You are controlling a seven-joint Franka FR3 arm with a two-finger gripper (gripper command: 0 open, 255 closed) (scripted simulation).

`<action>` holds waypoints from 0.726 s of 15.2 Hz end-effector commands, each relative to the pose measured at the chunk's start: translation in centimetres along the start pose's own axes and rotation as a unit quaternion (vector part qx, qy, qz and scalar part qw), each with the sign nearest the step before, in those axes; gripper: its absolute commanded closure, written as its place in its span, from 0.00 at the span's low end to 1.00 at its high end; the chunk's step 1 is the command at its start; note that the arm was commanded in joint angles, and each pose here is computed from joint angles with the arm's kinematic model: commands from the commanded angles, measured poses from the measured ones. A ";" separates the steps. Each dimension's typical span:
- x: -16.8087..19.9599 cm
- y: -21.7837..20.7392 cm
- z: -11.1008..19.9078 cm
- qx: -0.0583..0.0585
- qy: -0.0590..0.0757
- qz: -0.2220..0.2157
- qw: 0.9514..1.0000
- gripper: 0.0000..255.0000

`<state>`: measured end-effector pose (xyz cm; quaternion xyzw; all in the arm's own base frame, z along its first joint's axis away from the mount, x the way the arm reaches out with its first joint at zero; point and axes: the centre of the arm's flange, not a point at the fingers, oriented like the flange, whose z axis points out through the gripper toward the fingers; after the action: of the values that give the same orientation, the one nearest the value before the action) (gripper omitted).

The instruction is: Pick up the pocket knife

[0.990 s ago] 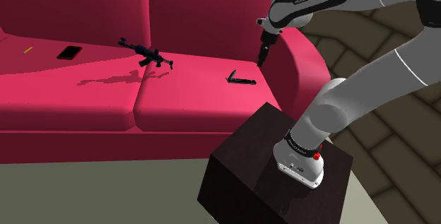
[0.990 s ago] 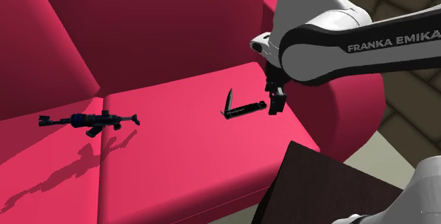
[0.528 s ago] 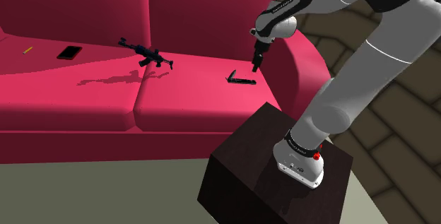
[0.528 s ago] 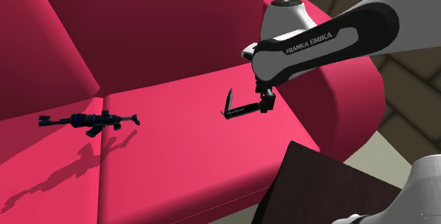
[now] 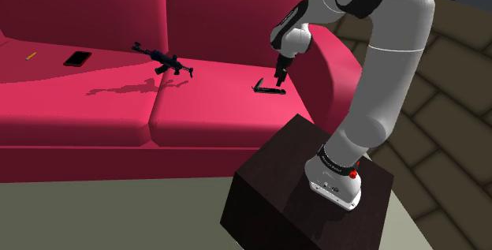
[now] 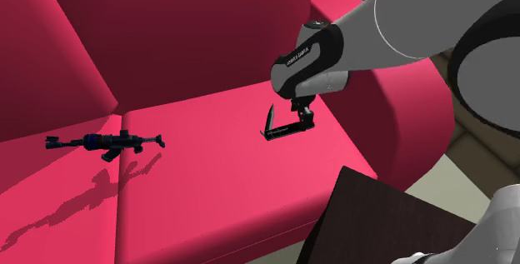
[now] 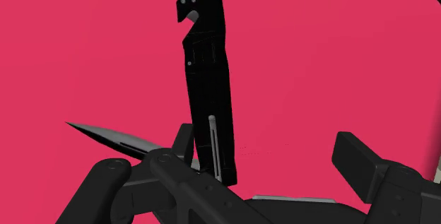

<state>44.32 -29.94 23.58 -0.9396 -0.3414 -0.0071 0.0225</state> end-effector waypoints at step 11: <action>0.6 3.9 8.7 0.005 0.004 -0.034 0.999 0.00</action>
<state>47.15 -32.18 15.53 -0.9271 -0.3736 -0.0099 0.0280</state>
